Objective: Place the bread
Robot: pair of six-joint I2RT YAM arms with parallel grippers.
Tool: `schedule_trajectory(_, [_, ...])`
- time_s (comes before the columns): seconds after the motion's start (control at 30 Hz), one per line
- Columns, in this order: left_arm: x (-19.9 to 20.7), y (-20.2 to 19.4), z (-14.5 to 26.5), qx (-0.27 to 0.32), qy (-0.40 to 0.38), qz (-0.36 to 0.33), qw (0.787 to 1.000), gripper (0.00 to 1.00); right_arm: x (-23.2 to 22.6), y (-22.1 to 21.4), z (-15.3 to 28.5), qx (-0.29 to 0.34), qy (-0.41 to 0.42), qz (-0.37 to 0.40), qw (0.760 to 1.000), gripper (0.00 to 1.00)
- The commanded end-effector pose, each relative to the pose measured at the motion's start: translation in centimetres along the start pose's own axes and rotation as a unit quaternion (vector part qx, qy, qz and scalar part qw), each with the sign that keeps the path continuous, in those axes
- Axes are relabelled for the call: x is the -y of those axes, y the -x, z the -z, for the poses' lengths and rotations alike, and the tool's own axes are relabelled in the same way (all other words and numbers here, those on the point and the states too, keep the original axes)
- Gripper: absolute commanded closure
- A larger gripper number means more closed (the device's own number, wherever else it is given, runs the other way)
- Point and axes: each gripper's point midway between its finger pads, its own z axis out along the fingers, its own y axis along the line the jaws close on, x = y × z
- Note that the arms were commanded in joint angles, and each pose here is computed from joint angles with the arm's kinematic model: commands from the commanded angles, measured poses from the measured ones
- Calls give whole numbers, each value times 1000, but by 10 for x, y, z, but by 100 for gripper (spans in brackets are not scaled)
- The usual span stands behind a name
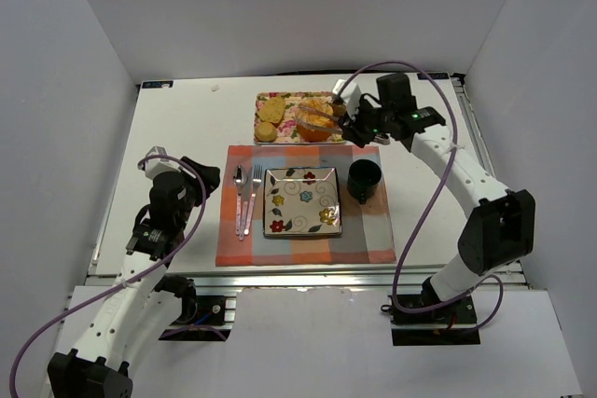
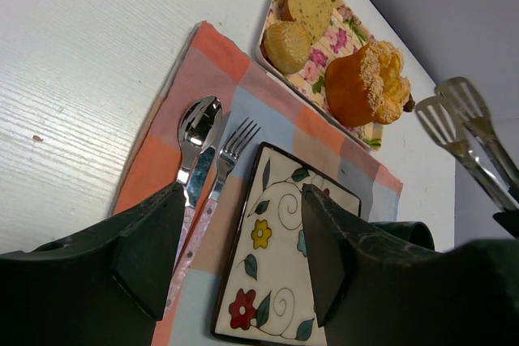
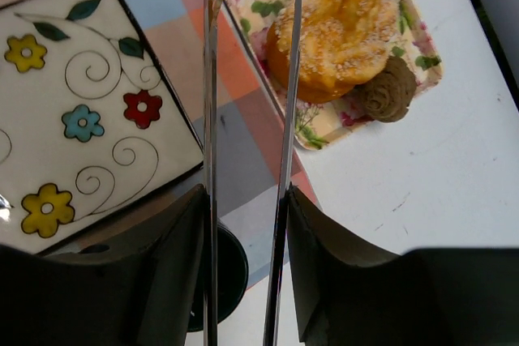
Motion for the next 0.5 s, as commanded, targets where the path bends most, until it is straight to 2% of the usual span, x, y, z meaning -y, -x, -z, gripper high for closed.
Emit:
schedule_trajectory(0.0, [-3,3,1,9,4,3,1000,31,14,7,-5,-25,-31,64,997,52])
schedule_trajectory(0.13, [-4,2,2,10,3,6,1000,31,17,8,-19,-46,-41,89,994,52])
schedule_trajectory(0.47, [-9,1,5,14,7,7,1000,31,23,-11,-48,-105,-54,94,989,51])
